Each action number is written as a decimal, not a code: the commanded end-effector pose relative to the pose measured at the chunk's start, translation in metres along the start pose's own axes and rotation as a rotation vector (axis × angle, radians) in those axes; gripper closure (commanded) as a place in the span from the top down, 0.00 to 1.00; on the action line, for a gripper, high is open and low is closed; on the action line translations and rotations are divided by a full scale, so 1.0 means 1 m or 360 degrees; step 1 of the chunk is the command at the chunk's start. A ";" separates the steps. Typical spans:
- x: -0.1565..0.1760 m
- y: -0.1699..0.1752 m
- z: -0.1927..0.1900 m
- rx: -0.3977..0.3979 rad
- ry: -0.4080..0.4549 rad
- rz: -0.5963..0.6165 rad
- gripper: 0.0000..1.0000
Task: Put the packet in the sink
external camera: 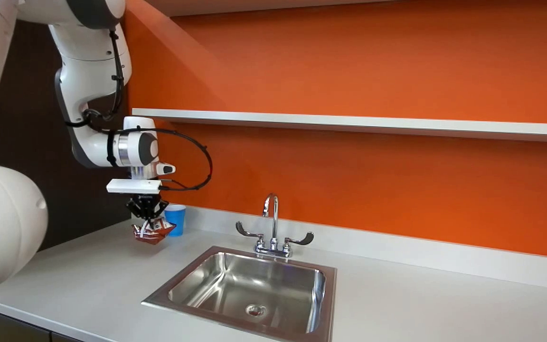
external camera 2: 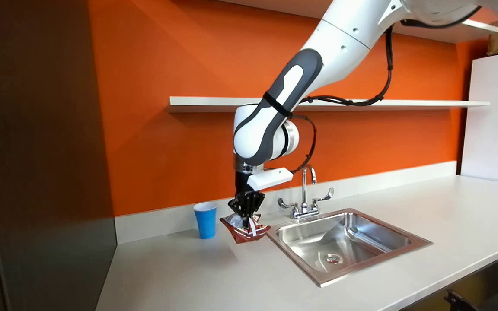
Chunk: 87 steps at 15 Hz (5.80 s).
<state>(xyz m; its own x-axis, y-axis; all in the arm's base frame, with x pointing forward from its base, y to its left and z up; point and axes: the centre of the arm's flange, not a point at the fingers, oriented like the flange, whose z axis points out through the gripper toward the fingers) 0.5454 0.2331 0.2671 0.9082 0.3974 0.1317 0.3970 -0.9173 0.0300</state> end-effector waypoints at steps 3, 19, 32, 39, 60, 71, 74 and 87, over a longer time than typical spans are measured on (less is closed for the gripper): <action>-0.035 0.039 -0.019 -0.0074 0.0016 0.0200 0.00; -0.148 0.206 0.002 -0.0181 0.0038 0.0832 0.00; -0.167 0.240 0.098 -0.0153 -0.0083 0.0913 0.00; -0.164 0.231 0.153 -0.0125 -0.0162 0.0867 0.00; -0.150 0.214 0.152 -0.0142 -0.0197 0.0817 0.66; -0.133 0.165 0.062 -0.0210 -0.0133 0.0646 1.00; -0.135 0.147 0.040 -0.0174 -0.0139 0.0552 1.00; -0.141 0.078 -0.010 -0.0122 -0.0332 0.0446 1.00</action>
<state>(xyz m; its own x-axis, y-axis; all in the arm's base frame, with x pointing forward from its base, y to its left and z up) 0.4468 0.1052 0.2611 0.9911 0.1191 -0.0591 0.1244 -0.9875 0.0967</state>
